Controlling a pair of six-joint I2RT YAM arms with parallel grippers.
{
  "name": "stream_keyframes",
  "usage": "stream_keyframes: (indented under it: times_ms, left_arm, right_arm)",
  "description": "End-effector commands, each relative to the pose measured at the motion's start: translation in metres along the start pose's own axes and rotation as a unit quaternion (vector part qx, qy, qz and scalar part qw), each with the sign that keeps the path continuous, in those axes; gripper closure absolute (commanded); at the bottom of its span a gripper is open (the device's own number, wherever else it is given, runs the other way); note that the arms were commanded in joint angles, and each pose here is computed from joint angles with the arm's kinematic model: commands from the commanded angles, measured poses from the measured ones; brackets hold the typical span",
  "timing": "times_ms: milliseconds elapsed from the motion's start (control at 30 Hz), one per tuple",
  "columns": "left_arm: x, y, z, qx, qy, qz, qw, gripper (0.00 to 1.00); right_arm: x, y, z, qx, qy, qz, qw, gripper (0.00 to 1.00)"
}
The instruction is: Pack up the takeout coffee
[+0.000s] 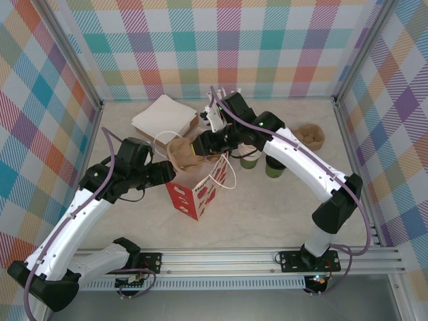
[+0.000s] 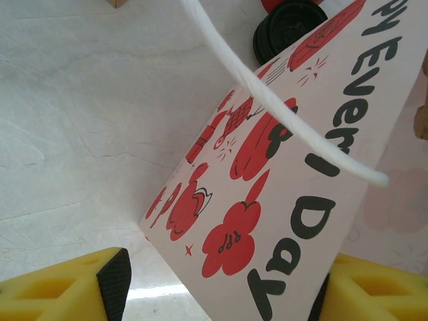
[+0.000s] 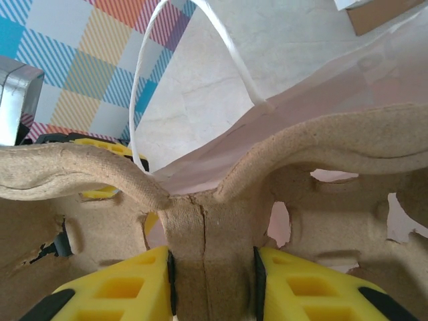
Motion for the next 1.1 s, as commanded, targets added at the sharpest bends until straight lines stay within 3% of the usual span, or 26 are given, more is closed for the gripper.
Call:
stream_keyframes:
  times_ms: [0, 467, 1067]
  left_arm:
    - [0.006, 0.003, -0.002, 0.006, 0.005, -0.003, 1.0, 0.34]
    - [0.005, 0.001, -0.007, 0.016, 0.006, -0.003, 1.0, 0.42]
    - [0.001, -0.007, -0.006, 0.051, 0.013, 0.013, 0.999, 0.45]
  right_arm:
    - [-0.001, -0.002, 0.0, 0.026, 0.005, -0.014, 1.0, 0.68]
    - [0.003, -0.005, -0.003, 0.058, 0.031, -0.052, 0.996, 0.68]
    - [0.008, -0.021, 0.008, 0.124, 0.055, -0.043, 0.99, 0.68]
Point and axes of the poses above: each hand's point on the last joint's axis, 136 mm out from that joint toward the fingers, its own z axis out along the fingers, its own y axis along the line the jaws close on, x = y × z, the point moved 9 cm from there along -z, back along the fingers, and after that the axes turned 10 degrees about z, right-handed, at the moved point
